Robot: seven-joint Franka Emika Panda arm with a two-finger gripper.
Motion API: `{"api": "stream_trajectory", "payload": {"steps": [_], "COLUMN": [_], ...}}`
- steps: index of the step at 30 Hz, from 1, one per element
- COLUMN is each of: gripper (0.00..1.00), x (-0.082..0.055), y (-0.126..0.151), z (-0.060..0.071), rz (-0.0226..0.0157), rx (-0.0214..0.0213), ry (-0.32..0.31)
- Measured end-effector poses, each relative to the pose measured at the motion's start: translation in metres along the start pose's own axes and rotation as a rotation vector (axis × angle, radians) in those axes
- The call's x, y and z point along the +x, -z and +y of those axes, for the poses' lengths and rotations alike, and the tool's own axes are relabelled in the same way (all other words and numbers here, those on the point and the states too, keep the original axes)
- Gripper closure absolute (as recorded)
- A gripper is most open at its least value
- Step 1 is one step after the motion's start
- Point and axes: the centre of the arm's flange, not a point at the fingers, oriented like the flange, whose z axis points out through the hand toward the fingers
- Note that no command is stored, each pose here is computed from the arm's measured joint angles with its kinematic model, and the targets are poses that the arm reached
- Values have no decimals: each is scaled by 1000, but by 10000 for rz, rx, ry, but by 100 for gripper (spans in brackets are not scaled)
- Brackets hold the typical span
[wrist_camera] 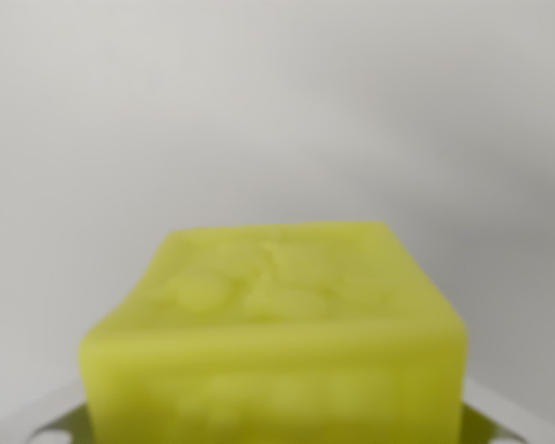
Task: Pick yellow cube
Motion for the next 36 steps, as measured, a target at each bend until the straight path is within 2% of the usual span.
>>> {"api": "stream_trajectory", "payload": {"steps": [27, 36], "gripper": [100, 100], "x": [0, 0], "y": [67, 70], "z": [0, 0], "rz": [1, 2], "rx": [-2, -1], "ry": [0, 0]}}
